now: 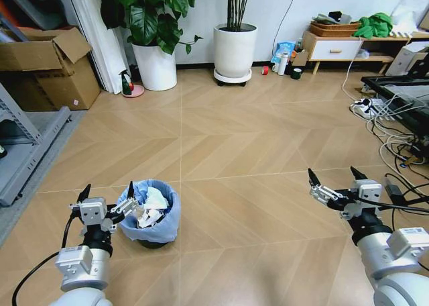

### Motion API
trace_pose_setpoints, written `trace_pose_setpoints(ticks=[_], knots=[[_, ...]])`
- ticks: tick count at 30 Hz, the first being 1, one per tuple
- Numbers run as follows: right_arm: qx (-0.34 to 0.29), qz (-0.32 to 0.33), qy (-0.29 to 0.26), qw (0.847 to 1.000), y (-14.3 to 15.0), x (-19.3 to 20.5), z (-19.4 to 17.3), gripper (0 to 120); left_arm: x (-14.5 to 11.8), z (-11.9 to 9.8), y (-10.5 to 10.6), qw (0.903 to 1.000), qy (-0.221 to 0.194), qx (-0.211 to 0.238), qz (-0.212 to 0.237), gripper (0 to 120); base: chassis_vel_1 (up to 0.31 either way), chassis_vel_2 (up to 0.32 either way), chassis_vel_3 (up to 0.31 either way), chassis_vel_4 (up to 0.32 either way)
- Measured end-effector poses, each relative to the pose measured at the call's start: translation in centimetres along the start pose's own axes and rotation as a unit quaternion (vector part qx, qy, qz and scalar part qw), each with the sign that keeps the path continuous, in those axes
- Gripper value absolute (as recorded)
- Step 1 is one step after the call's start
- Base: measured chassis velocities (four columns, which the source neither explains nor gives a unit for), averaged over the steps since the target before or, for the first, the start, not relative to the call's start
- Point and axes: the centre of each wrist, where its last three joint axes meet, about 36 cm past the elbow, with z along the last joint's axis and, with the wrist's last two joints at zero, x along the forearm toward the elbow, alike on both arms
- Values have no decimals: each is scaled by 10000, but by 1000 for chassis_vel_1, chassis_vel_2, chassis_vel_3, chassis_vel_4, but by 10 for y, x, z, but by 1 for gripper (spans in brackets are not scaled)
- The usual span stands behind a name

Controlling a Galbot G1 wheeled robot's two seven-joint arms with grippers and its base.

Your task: Pick up the trash bin and place the garbage on the floor into it.

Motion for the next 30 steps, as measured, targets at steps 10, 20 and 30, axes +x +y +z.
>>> trace_pose_setpoints(ticks=[10,20,30], knots=[[-3,-6,8,10000,0,-1,1,100,-1,1,0,10000,14,7,-2,100,0,0,0,0],[-6,-8,10,10000,0,-1,1,100,-1,1,0,10000,24,10,-3,100,0,0,0,0],[-11,-9,14,10000,0,-1,2,100,-1,2,0,10000,29,10,-2,100,0,0,0,0]])
